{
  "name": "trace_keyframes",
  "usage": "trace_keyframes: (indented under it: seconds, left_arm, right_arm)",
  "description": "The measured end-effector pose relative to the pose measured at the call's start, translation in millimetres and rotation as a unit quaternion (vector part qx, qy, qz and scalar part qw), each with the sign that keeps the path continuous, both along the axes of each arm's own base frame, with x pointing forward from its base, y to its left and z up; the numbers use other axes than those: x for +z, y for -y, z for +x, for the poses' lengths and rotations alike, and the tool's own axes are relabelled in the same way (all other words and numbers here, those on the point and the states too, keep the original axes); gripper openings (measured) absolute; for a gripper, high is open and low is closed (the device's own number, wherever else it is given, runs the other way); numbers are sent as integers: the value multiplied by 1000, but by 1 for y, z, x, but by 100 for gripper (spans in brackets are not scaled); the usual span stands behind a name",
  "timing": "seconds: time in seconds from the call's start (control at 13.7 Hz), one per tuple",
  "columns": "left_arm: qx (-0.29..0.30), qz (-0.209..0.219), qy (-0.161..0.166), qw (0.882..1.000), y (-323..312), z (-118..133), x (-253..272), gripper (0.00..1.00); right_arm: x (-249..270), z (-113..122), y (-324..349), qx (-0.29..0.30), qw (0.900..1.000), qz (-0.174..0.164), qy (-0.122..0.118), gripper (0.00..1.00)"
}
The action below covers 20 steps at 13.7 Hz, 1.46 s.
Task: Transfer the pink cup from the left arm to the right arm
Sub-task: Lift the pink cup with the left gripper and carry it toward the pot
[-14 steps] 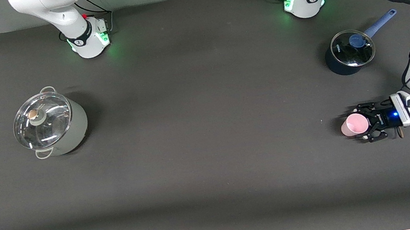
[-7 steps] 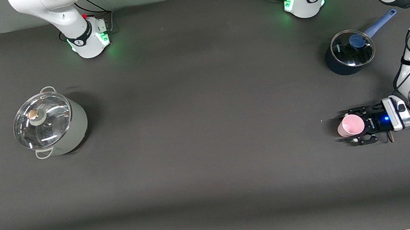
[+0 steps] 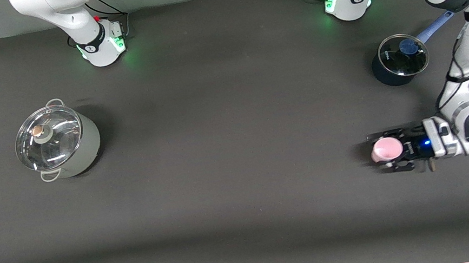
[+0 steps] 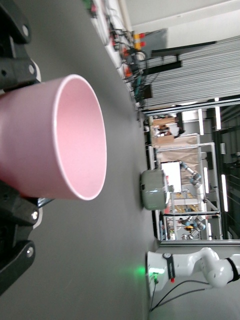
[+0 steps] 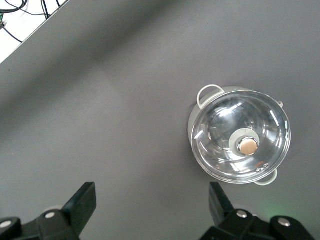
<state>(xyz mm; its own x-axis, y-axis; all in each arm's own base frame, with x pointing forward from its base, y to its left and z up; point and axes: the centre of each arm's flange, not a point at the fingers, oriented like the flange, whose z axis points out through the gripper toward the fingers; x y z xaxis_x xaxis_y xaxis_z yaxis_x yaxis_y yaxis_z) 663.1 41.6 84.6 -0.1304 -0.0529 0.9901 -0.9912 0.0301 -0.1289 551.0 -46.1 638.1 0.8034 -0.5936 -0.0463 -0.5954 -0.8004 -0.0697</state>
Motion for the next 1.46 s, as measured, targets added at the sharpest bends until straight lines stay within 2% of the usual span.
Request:
trace_keyframes:
  seconds: [0.15, 0.37, 0.66, 0.95, 1.17, 1.32, 1.46]
  left_arm:
    - [23, -23, 14, 999, 58, 21, 17, 65]
    - [71, -55, 14, 996, 156, 43, 41, 65]
    - [145, -49, -1, 988, 270, 57, 97, 65]
    - [165, -53, -30, 984, 334, 63, 154, 65]
    - [195, -46, -46, 979, 393, 55, 200, 65]
    - [225, -34, -61, 972, 441, 36, 236, 65]
    - [239, -29, -89, 966, 490, 8, 268, 65]
  right_arm:
    - [0, 0, 0, 0, 1000, 0, 0, 100]
    - [1, 0, 1, -1, 1000, 0, 1, 100]
    - [1, -1, 1, -1, 1000, 0, 1, 100]
    - [1, -1, 1, -1, 1000, 0, 2, 100]
    - [2, 0, -3, 2, 1000, 0, 2, 100]
    - [6, 0, -6, 5, 1000, 0, 7, 100]
    - [12, 1, -11, 9, 1000, 1, 14, 100]
